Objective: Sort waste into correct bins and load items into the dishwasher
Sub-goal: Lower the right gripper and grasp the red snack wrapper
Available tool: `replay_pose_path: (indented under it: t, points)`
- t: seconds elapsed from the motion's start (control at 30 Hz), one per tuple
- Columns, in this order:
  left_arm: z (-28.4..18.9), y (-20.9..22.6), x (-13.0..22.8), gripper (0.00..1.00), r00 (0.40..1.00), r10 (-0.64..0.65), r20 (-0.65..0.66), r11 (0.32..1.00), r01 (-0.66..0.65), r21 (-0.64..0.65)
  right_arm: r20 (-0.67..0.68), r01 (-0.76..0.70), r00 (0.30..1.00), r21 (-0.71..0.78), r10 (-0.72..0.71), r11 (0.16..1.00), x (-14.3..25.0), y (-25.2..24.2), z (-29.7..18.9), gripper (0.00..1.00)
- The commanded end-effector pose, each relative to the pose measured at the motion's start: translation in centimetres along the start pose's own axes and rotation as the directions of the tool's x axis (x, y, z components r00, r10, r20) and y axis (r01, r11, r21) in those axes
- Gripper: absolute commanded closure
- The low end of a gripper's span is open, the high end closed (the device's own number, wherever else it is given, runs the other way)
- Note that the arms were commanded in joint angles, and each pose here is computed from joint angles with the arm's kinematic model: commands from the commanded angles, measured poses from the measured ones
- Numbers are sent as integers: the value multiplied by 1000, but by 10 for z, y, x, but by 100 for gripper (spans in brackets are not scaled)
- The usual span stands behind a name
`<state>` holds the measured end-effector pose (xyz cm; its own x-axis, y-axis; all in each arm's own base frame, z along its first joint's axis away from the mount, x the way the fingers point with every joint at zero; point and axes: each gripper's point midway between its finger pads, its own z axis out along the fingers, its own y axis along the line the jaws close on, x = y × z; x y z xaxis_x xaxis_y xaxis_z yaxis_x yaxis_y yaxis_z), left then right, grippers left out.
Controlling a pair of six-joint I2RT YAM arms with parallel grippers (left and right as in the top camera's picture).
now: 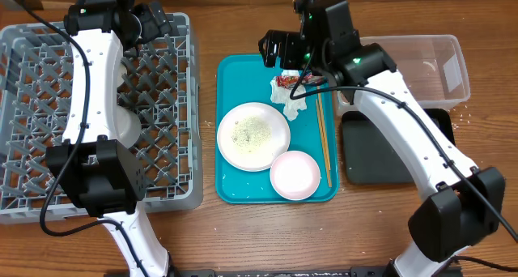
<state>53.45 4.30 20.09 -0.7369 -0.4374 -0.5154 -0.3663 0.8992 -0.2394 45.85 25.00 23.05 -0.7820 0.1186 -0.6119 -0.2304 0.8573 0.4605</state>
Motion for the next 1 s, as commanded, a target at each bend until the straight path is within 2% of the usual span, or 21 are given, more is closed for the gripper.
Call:
replay_pose_path:
  t: [0.0, 0.57, 0.97]
  points:
    - [-10, -1, -8, 0, 999, -18, 31, 1000, 18, 3, -30, -3, 1000, 31, 4, 1000, 13, -9, 17, 0]
    - [-10, -1, -8, 0, 999, -18, 31, 1000, 18, 3, -66, -5, 998, 24, 6, 1000, 23, -11, 33, 0]
    - [-10, -1, -8, 0, 999, -18, 31, 1000, 18, 3, -98, -7, 995, 49, 12, 999, 41, -24, 74, 0]
